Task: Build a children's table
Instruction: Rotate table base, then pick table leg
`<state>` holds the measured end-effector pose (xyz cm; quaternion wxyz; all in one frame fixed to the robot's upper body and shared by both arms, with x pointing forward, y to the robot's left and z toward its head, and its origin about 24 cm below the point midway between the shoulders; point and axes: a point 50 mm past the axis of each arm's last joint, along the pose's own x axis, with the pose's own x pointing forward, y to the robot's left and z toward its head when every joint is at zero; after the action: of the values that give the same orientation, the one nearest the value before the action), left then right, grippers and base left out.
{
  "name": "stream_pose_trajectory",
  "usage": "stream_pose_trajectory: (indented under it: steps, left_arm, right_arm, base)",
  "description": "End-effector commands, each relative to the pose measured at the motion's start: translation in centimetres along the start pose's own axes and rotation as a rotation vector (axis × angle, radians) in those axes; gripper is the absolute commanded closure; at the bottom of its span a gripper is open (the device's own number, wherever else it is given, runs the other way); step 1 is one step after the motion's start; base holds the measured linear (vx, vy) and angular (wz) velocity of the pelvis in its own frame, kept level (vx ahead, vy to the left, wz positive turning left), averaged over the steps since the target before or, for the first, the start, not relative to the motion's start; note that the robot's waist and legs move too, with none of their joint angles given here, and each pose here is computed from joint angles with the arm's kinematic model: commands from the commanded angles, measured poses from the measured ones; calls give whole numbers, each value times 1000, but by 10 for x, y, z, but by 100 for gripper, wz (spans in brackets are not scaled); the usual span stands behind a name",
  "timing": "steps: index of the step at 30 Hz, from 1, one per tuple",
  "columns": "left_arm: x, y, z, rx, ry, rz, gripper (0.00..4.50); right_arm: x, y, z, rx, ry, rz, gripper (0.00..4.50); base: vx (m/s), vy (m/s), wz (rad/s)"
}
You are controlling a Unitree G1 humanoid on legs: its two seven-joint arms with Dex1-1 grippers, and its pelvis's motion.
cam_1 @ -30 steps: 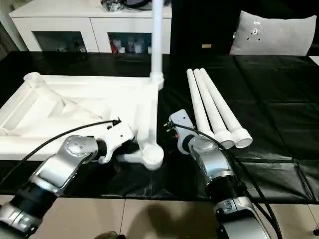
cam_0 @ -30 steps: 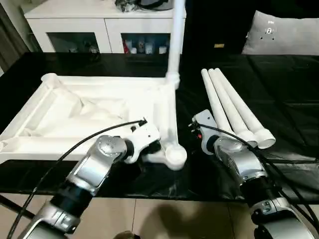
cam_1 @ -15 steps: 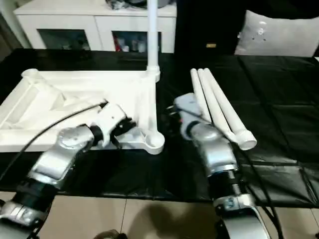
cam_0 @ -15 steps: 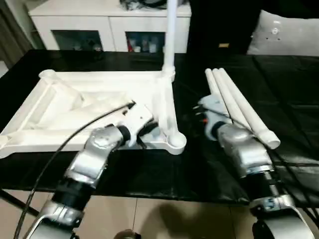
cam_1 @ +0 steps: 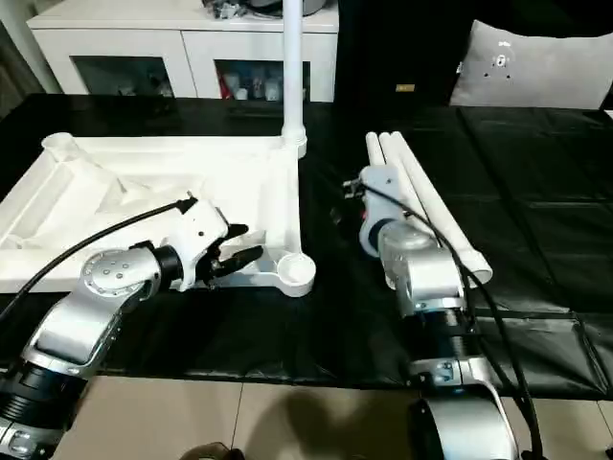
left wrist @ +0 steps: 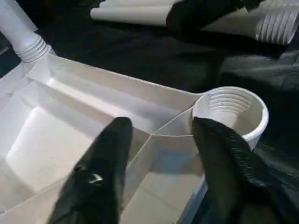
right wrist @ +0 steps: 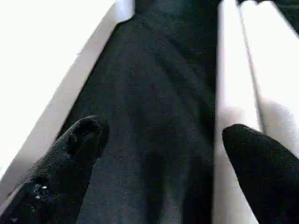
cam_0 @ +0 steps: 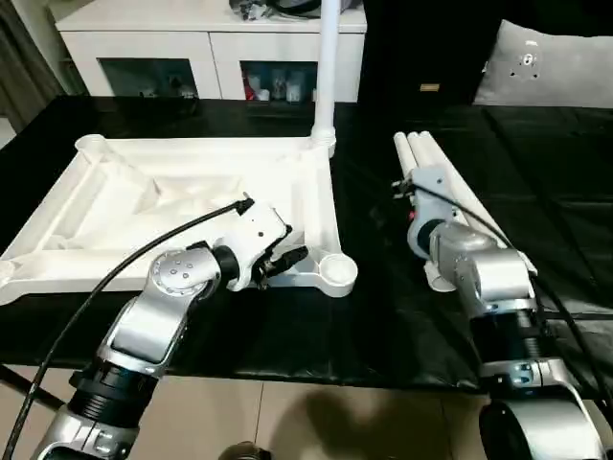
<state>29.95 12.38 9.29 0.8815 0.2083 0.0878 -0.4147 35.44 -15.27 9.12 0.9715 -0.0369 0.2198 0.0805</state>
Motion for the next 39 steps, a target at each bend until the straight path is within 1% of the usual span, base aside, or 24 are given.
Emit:
stream_pose_trajectory:
  steps: [1,2,3,7,18,20,22,26,28,33,35,37,39]
  left_arm:
    - [-1,-1,5,22,-5,-19,184]
    - [-1,-1,5,22,-5,-20,167]
    - [-1,-3,5,24,-4,-33,167]
    - [-2,-7,6,24,-3,-59,167]
    - [-1,-9,6,24,9,-78,167]
    - [-1,-9,6,26,11,-84,167]
    - [-1,-9,6,27,12,-83,167]
    - [-1,-9,6,29,15,-83,167]
    - [-1,-9,6,32,18,-83,167]
    - [-1,-9,6,35,19,-83,167]
    - [-1,-9,6,34,18,-83,167]
    - [-1,-10,6,34,19,-83,167]
    - [-2,-10,5,34,21,-83,153]
  right_arm:
    - [-3,-8,8,13,-13,-41,0]
    - [-3,-8,8,13,-12,-41,0]
    - [-4,-11,8,17,-1,-54,0]
    - [-7,-20,-2,30,61,-101,0]
    - [-2,-21,-23,64,151,-100,0]
    - [-2,-19,-26,86,165,-77,0]
    - [-2,-14,-30,117,187,-27,0]
    - [-3,-10,-32,148,208,15,0]
    - [-2,-7,-34,181,244,41,0]
    - [-3,-2,-33,198,285,83,0]
    - [-4,0,-35,207,336,110,0]
    - [-4,1,-35,219,355,128,0]
    - [-5,2,-33,222,361,145,30]
  base:
    - [0,0,0]
    - [0,0,0]
    - [0,0,0]
    - [0,0,0]
    - [0,0,0]
    - [0,0,0]
    - [0,0,0]
    - [0,0,0]
    - [0,0,0]
    - [0,0,0]
    - [0,0,0]
    - [0,0,0]
    - [0,0,0]
